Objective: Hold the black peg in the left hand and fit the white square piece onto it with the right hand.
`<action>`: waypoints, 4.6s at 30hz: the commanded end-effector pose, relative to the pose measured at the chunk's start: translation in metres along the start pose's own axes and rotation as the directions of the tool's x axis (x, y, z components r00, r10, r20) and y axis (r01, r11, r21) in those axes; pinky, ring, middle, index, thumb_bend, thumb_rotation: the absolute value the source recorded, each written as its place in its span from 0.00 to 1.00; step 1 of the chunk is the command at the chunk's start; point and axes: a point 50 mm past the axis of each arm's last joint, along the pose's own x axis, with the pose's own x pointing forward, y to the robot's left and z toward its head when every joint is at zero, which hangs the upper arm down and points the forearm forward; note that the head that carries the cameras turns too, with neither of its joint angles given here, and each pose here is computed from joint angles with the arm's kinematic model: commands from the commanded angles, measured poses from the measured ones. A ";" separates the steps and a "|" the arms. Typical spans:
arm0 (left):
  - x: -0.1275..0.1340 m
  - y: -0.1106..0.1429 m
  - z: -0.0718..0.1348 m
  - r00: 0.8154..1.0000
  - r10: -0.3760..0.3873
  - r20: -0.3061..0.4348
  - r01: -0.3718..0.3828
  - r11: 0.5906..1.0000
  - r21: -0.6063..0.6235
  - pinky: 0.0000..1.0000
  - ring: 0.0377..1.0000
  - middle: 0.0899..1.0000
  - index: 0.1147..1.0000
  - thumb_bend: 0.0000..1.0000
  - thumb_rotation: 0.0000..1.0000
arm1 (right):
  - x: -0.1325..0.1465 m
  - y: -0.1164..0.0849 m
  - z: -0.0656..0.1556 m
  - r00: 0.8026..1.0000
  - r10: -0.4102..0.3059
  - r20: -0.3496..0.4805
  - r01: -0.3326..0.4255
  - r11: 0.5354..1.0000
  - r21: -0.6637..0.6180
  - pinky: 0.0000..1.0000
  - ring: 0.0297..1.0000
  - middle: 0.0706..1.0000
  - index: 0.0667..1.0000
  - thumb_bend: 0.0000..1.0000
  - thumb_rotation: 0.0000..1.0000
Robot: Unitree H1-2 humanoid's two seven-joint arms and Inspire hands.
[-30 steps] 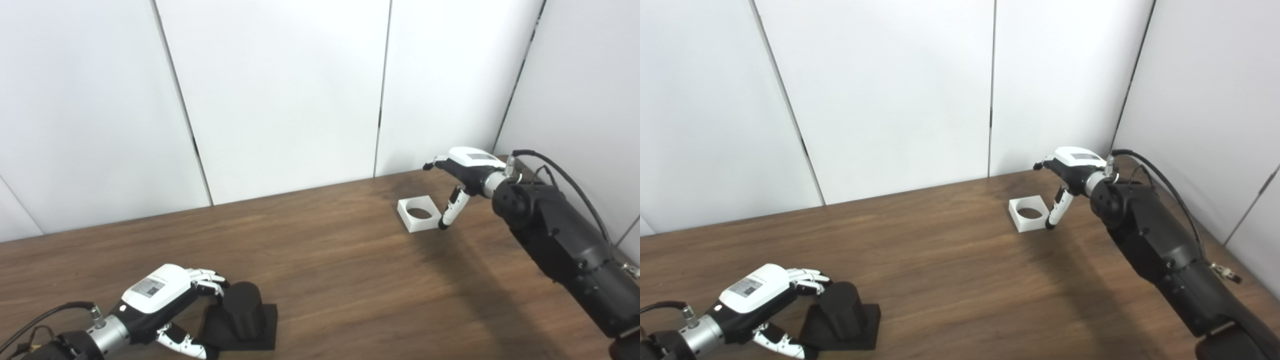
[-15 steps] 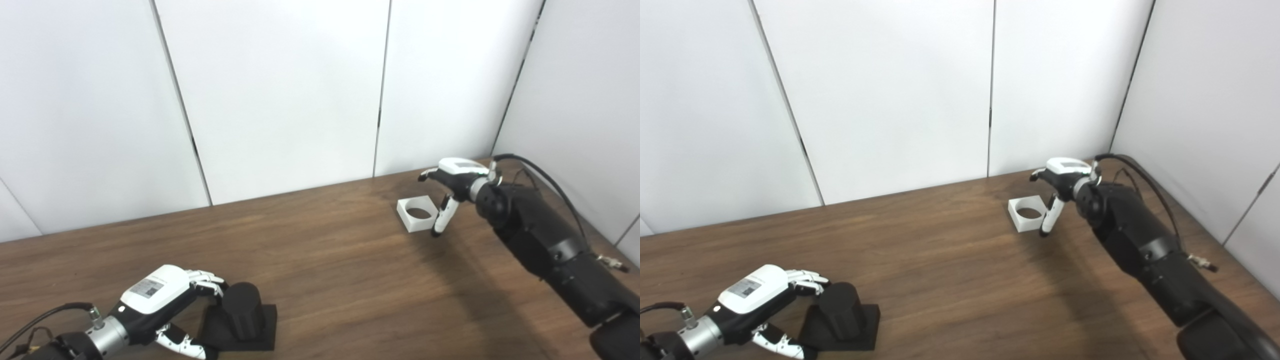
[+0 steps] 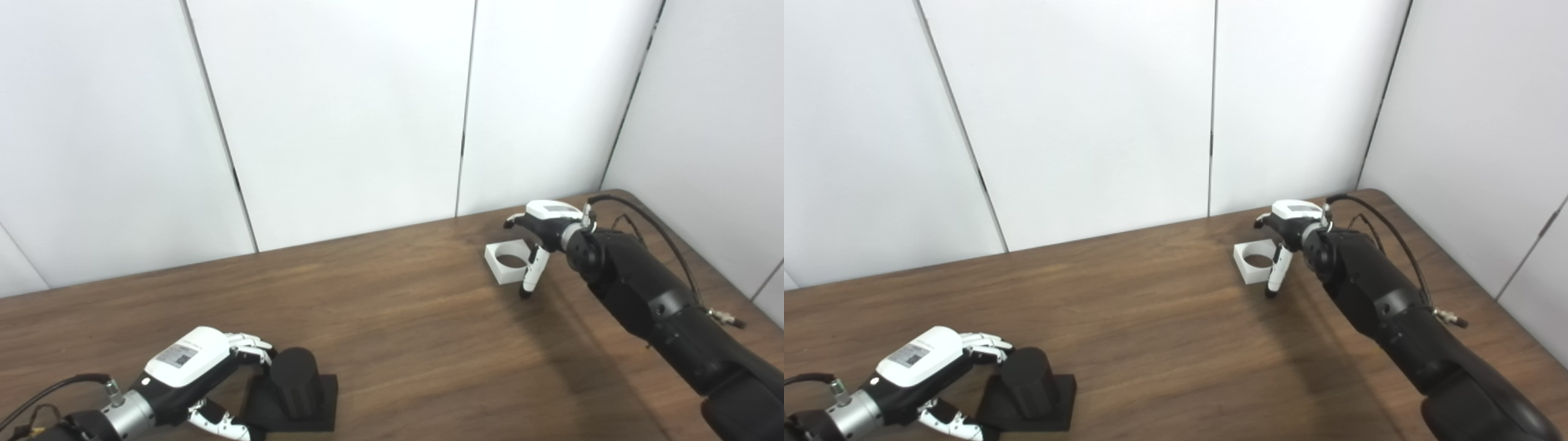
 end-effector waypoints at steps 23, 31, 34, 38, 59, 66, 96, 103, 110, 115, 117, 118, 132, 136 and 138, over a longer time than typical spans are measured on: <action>-0.024 -0.022 0.004 0.986 -0.166 -0.024 0.166 0.986 0.014 0.75 0.81 0.77 0.42 0.52 0.06 | 0.010 -0.023 0.007 0.999 -0.034 0.023 0.035 0.998 -0.058 0.74 0.85 0.83 0.45 0.52 0.14; -0.022 -0.021 0.005 0.987 -0.158 -0.017 0.158 0.987 0.015 0.74 0.80 0.76 0.42 0.52 0.06 | 0.006 -0.025 0.006 0.999 -0.031 0.027 0.032 0.999 -0.035 0.80 0.87 0.78 0.44 0.52 0.13; -0.022 -0.021 0.005 0.987 -0.158 -0.017 0.158 0.987 0.016 0.74 0.80 0.77 0.42 0.52 0.06 | 0.004 -0.027 0.006 0.998 -0.040 0.039 0.041 0.998 -0.039 0.79 0.87 0.78 0.44 0.52 0.13; -0.023 -0.020 0.006 0.987 -0.162 -0.018 0.162 0.987 0.011 0.75 0.81 0.77 0.42 0.52 0.06 | 0.001 -0.029 0.007 0.995 -0.072 0.072 0.074 0.997 -0.019 0.77 0.86 0.78 0.44 0.52 0.13; -0.019 -0.019 0.013 0.984 -0.175 -0.033 0.175 0.985 0.003 0.76 0.81 0.77 0.42 0.52 0.05 | -0.025 -0.045 0.014 0.943 -0.248 0.221 0.255 0.967 -0.002 0.84 0.89 0.80 0.44 0.52 0.13; -0.014 -0.021 0.016 0.986 -0.167 -0.027 0.167 0.986 -0.003 0.75 0.81 0.77 0.42 0.52 0.05 | -0.040 -0.060 0.022 0.915 -0.268 0.301 0.283 0.959 -0.005 0.81 0.87 0.79 0.44 0.52 0.13; 0.016 -0.025 0.024 0.984 -0.174 -0.046 0.174 0.985 -0.003 0.82 0.88 0.82 0.42 0.52 0.07 | -0.107 -0.073 0.088 0.729 -0.204 0.654 0.302 0.952 -0.041 0.72 0.85 0.78 0.44 0.52 0.13; 0.021 -0.025 0.026 0.985 -0.164 -0.051 0.164 0.986 -0.004 0.82 0.88 0.82 0.42 0.52 0.07 | -0.117 -0.060 0.103 0.681 -0.185 0.708 0.289 0.957 -0.028 0.70 0.84 0.78 0.44 0.52 0.13; 0.026 -0.025 0.027 0.984 -0.171 -0.050 0.170 0.985 -0.009 0.83 0.88 0.82 0.42 0.52 0.07 | -0.132 -0.056 0.123 0.620 -0.168 0.767 0.275 0.961 -0.012 0.71 0.84 0.79 0.44 0.52 0.14; 0.029 -0.025 0.029 0.985 -0.168 -0.048 0.168 0.986 -0.004 0.83 0.88 0.83 0.42 0.52 0.07 | -0.139 -0.054 0.137 0.584 -0.147 0.798 0.267 0.964 -0.018 0.70 0.85 0.79 0.44 0.52 0.14; 0.030 -0.025 0.030 0.985 -0.168 -0.048 0.167 0.986 -0.005 0.83 0.88 0.83 0.42 0.52 0.07 | -0.140 -0.052 0.141 0.577 -0.138 0.805 0.259 0.966 -0.020 0.70 0.85 0.79 0.44 0.52 0.14; 0.030 -0.025 0.030 0.985 -0.166 -0.047 0.166 0.986 -0.006 0.83 0.88 0.83 0.42 0.52 0.07 | -0.140 -0.051 0.143 0.574 -0.135 0.807 0.255 0.967 -0.020 0.70 0.85 0.79 0.44 0.52 0.14; 0.034 -0.025 0.035 0.987 -0.152 -0.043 0.152 0.988 -0.005 0.83 0.88 0.83 0.42 0.52 0.07 | -0.145 -0.041 0.167 0.507 -0.155 0.848 0.231 0.972 0.039 0.71 0.84 0.78 0.44 0.52 0.14; 0.035 -0.026 0.036 0.987 -0.152 -0.043 0.153 0.988 0.002 0.83 0.88 0.83 0.42 0.52 0.07 | -0.147 -0.040 0.173 0.496 -0.156 0.854 0.224 0.973 0.047 0.72 0.85 0.79 0.44 0.52 0.14; 0.036 -0.026 0.037 0.987 -0.154 -0.045 0.154 0.988 -0.003 0.83 0.89 0.83 0.42 0.52 0.07 | -0.148 -0.038 0.176 0.488 -0.158 0.858 0.218 0.974 0.055 0.72 0.85 0.79 0.44 0.52 0.14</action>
